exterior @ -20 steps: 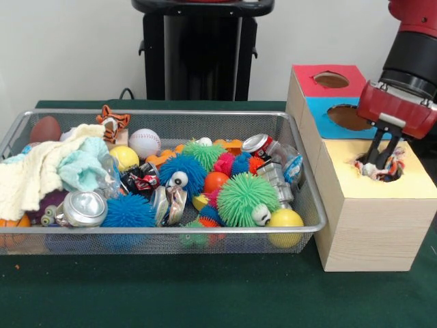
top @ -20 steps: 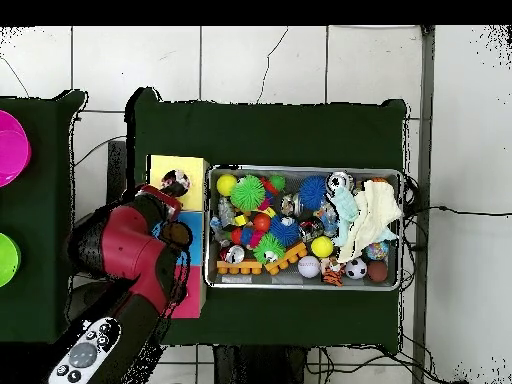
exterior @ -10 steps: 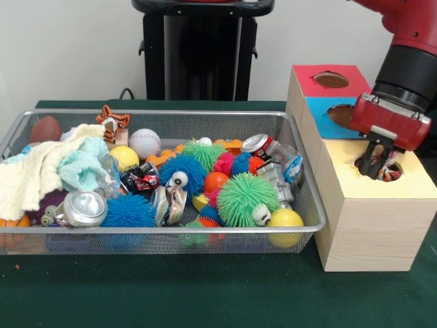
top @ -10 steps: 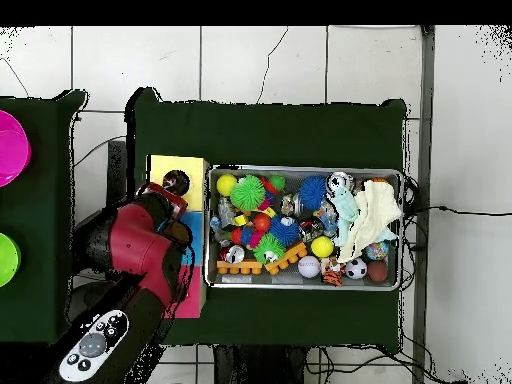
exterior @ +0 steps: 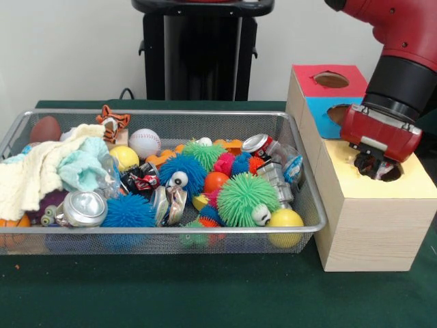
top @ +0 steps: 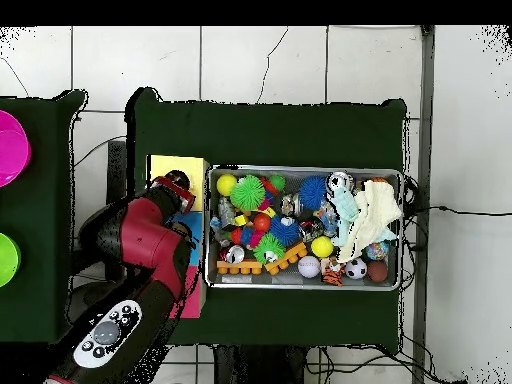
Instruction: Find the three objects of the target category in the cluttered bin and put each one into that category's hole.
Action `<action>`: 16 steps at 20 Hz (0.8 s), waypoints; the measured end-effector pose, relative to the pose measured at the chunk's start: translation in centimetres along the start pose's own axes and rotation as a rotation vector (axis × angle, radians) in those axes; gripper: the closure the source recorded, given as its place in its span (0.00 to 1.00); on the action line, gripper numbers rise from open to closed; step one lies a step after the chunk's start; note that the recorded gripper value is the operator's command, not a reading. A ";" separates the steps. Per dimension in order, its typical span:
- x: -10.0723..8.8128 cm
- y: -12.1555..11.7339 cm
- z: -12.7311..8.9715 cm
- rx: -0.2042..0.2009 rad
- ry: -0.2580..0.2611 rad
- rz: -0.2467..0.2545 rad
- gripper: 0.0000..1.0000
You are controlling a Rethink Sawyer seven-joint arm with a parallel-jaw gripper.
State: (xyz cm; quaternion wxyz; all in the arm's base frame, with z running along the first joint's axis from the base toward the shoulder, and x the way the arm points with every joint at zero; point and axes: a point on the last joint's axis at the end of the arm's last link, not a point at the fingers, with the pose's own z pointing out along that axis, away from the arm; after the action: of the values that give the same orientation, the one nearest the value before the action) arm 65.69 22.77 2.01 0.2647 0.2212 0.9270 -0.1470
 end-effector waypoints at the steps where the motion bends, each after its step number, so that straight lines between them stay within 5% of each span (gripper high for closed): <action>1: 0.0 0.0 0.1 0.000 0.000 0.000 1.00; 16: -0.5 0.9 0.1 -0.015 -0.011 0.012 1.00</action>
State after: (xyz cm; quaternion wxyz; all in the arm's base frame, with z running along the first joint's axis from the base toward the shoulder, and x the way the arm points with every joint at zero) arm 66.57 23.33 2.10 0.2724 0.2239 0.9253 -0.1397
